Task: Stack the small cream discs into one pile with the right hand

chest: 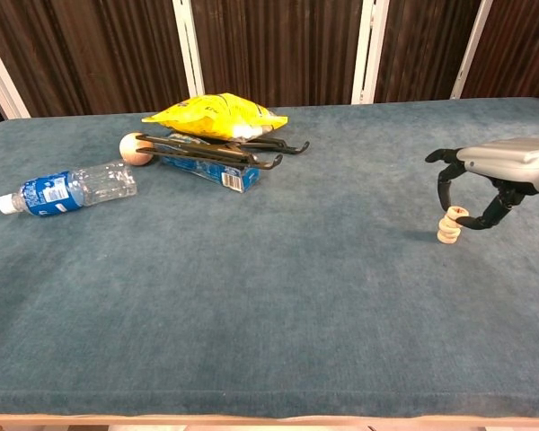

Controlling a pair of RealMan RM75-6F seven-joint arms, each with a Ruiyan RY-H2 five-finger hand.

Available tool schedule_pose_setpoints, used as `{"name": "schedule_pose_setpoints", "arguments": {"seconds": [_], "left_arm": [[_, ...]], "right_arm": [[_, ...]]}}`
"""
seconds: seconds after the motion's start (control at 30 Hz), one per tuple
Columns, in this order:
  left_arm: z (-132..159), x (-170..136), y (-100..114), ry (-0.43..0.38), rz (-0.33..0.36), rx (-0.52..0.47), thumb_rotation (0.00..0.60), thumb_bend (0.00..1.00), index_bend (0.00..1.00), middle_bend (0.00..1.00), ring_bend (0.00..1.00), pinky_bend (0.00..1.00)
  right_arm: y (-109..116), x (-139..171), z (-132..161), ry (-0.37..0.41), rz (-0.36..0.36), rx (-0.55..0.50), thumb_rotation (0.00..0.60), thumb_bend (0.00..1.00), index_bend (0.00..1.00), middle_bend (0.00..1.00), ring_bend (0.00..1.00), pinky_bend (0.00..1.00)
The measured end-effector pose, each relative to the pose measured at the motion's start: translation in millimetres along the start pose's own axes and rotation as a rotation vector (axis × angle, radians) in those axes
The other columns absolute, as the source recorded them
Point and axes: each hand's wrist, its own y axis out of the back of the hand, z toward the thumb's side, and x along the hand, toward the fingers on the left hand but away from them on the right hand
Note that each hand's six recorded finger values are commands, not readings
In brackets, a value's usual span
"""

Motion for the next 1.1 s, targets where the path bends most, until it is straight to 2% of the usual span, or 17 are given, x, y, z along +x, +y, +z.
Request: {"name": "schedule_pose_setpoints", "arguments": {"seconds": [0.37,0.53,0.7,0.83,0.93,1.0,1.1], "left_arm": [[-1,-1,1,0.0,0.006,-0.004,0.6,0.47,0.0,0.0,0.0,0.04],[0,-2,2,-0.004,0.009,-0.001,0.6,0.47,0.0,0.0,0.0,0.04],[2,-3,2,-0.011,0.012,0.005,0.6,0.47,0.0,0.0,0.0,0.03],[4,-3,1,-0.016,0.015,0.008,0.6,0.47,0.0,0.0,0.0,0.03],[6,-4,0,-0.023,0.015,0.006,0.6,0.47,0.0,0.0,0.0,0.03],[8,-4,0,-0.033,0.021,0.005,0.6,0.47,0.0,0.0,0.0,0.03],[10,-3,1,-0.044,0.038,0.006,0.6,0.47,0.0,0.0,0.0,0.03]], "right_arm": [[8,9,0,0.007,-0.022,-0.029,0.6,0.49,0.36,0.05,0.0,0.0],[21,31,-6,0.013,-0.086,-0.086,0.6,0.32,0.18,0.01,0.0,0.0],[27,81,-18,0.024,-0.201,-0.089,0.6,0.3,0.08,0.0,0.0,0.0],[10,139,-31,0.0,-0.26,-0.042,0.6,0.29,0.03,0.0,0.0,0.0],[-6,188,-40,-0.053,-0.296,-0.031,0.6,0.29,0.01,0.0,0.0,0.0],[-10,206,-40,-0.057,-0.31,-0.032,0.6,0.29,0.01,0.0,0.0,0.0],[-9,214,-37,-0.039,-0.327,-0.05,0.6,0.29,0.01,0.0,0.0,0.0]]}}
